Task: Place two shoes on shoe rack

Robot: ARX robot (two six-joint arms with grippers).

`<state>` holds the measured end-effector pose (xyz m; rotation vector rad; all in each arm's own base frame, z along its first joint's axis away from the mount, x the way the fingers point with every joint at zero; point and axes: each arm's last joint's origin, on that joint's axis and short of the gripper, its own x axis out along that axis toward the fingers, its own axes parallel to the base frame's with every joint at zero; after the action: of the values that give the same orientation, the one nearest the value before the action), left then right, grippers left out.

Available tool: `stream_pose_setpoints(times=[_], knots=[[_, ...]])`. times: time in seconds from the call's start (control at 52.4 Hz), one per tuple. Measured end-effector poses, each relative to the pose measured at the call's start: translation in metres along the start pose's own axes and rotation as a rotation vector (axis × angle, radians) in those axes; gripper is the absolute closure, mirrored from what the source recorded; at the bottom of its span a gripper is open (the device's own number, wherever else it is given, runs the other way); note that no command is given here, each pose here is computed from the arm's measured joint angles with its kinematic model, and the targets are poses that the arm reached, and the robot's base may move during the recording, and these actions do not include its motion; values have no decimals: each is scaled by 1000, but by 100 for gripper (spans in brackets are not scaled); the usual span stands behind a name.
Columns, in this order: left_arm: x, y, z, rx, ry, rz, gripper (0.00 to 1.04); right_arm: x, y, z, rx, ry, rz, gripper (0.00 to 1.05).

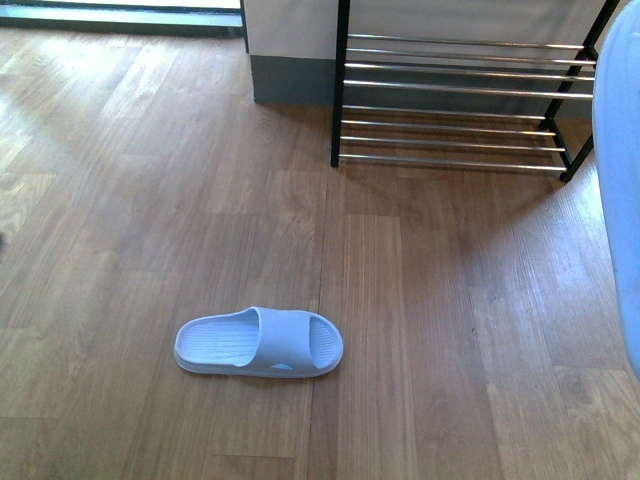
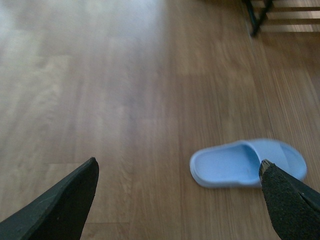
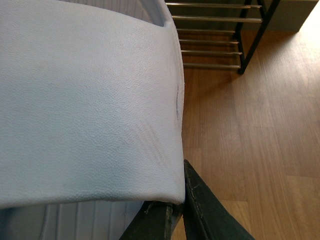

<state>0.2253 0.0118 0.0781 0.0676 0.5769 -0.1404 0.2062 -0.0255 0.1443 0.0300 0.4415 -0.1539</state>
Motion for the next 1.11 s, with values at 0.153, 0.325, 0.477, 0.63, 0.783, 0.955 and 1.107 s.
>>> stream_pose_setpoints(times=[0.153, 0.325, 0.477, 0.63, 0.783, 0.955, 1.107], knots=[[67, -6, -50, 99, 226, -206, 9, 0, 0, 0, 0, 0, -1, 103], [108, -11, -76, 189, 331, -299, 9, 0, 0, 0, 0, 0, 0, 103], [143, -15, -83, 343, 341, -296, 9, 0, 0, 0, 0, 0, 0, 103], [171, -22, -86, 481, 314, -314, 9, 0, 0, 0, 0, 0, 0, 103], [195, -36, -86, 547, 294, -380, 9, 0, 0, 0, 0, 0, -1, 103], [228, -60, -78, 590, 267, -445, 9, 0, 0, 0, 0, 0, -1, 103], [243, -79, -77, 606, 267, -511, 9, 0, 0, 0, 0, 0, 0, 103]])
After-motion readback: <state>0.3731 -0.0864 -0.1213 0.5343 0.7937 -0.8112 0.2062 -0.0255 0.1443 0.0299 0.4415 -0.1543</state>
